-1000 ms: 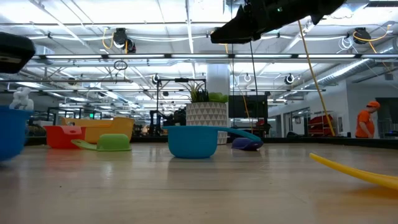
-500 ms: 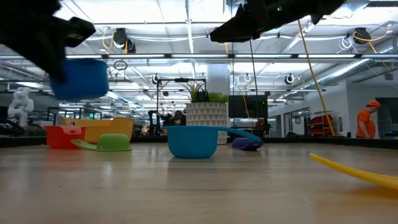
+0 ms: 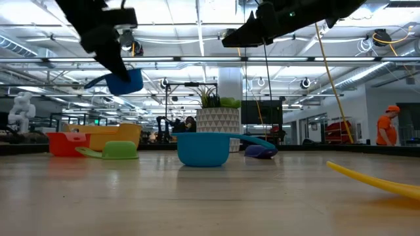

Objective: Nest measuring cups in basket
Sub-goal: Stack the dark blue measuring cup on top of the light orange measuring cup in the yellow bin

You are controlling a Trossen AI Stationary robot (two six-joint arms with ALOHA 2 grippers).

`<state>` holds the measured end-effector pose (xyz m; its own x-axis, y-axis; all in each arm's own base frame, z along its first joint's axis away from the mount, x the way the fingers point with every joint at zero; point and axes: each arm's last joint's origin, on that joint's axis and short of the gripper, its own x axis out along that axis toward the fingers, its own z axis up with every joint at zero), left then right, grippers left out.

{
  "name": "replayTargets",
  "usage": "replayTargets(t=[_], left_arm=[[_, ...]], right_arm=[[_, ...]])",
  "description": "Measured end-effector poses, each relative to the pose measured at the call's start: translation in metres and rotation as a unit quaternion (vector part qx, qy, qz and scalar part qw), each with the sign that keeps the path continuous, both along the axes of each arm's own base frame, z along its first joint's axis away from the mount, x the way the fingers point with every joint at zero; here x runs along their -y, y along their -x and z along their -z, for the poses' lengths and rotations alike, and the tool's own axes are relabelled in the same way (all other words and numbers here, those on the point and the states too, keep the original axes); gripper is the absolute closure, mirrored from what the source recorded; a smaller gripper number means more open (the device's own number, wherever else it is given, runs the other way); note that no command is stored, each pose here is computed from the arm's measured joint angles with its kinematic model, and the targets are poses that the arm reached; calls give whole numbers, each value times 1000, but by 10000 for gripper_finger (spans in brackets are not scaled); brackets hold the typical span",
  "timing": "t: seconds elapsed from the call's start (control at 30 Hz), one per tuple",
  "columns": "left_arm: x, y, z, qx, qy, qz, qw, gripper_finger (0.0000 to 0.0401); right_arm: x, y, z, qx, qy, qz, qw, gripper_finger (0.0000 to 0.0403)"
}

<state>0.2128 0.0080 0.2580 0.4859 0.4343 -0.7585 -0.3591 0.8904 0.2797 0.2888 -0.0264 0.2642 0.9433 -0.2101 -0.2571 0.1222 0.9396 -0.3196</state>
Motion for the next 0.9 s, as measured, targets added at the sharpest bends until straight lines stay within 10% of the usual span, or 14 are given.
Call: replayTargets(t=[0.47, 0.9], left_arm=[[-112, 25, -23, 27, -20, -249, 968, 394], [-178, 34, 5, 30, 39, -320, 946, 394]], right_arm=[[0, 0, 0, -2, 3, -1, 1000, 200], [0, 1, 3, -16, 2, -2, 1000, 200]])
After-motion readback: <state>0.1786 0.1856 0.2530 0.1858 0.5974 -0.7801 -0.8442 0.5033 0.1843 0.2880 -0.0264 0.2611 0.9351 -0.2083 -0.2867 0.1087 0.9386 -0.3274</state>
